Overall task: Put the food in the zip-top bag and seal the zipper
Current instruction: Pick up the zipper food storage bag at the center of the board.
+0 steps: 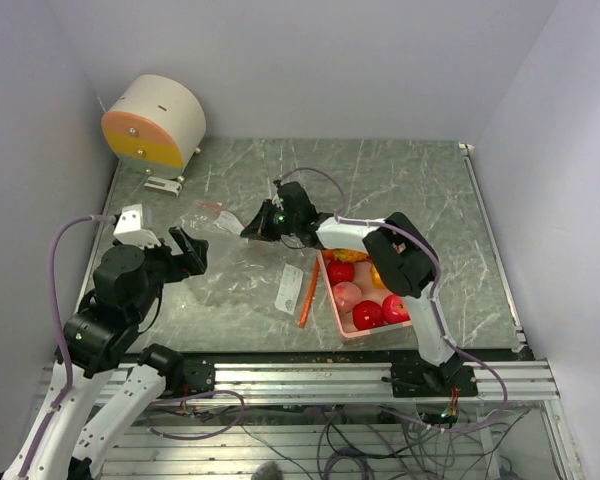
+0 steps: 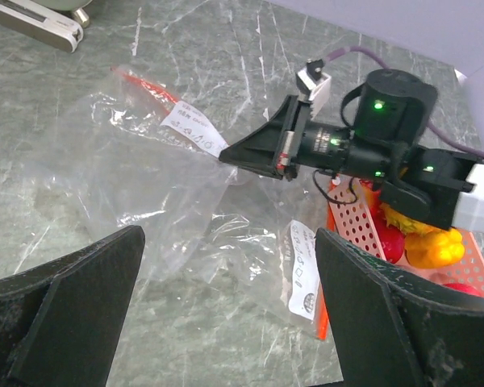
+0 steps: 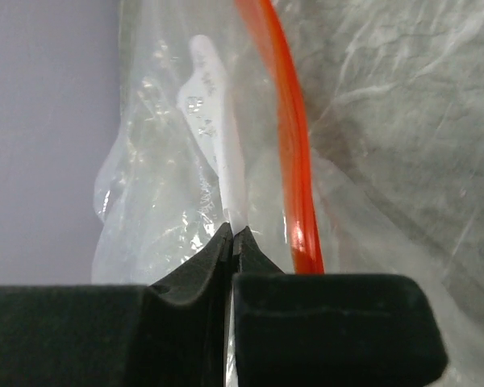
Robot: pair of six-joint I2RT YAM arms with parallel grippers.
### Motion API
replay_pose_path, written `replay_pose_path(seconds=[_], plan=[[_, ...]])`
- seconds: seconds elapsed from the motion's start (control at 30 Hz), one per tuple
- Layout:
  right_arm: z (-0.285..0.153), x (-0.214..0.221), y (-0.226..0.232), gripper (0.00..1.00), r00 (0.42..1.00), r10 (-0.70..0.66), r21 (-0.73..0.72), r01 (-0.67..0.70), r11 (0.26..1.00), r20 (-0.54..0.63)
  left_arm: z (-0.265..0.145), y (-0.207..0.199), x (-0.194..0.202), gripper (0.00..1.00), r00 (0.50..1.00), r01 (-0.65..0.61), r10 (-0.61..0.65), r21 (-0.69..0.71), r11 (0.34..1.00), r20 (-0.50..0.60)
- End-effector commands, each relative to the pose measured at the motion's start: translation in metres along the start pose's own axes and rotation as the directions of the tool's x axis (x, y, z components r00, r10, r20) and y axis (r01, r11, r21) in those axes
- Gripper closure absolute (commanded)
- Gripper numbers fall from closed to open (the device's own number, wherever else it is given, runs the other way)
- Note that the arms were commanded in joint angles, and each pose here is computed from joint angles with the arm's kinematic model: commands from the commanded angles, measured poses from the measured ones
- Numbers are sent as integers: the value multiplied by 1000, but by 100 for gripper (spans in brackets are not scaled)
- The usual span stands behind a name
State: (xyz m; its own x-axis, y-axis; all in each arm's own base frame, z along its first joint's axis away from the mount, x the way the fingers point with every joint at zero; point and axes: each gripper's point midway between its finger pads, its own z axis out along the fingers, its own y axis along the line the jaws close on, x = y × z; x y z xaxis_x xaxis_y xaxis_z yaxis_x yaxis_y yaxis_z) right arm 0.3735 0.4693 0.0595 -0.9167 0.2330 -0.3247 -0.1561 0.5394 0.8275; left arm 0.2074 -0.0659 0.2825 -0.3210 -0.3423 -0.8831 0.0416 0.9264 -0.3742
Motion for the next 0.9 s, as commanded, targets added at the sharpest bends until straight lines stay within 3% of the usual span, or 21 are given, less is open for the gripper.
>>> replay_pose_path(seconds=[0.0, 0.17, 0.4, 0.6, 0.73, 0.87], plan=[[-49, -22, 76, 100, 964, -244, -163, 260, 952, 109, 1, -1, -12, 1, 999, 25, -24, -14, 1000, 30], [-107, -23, 108, 100, 880, -429, -152, 462, 874, 205, 8, -8, -18, 1, 998, 50, -50, -5, 999, 37], [-159, 13, 92, 100, 736, -643, 68, 645, 761, 209, 28, -22, -8, 1, 994, 105, -104, 19, 994, -29], [-198, 59, 45, 100, 657, -735, 274, 685, 675, 167, 41, -26, 12, 0, 984, 166, -163, 38, 985, -74], [-222, 70, 28, 100, 630, -755, 362, 670, 648, 184, 42, -27, 13, 0, 983, 176, -173, 58, 983, -56], [-234, 76, 7, 100, 607, -778, 462, 650, 603, 161, 44, -27, 26, 0, 981, 163, -157, 51, 985, -113]])
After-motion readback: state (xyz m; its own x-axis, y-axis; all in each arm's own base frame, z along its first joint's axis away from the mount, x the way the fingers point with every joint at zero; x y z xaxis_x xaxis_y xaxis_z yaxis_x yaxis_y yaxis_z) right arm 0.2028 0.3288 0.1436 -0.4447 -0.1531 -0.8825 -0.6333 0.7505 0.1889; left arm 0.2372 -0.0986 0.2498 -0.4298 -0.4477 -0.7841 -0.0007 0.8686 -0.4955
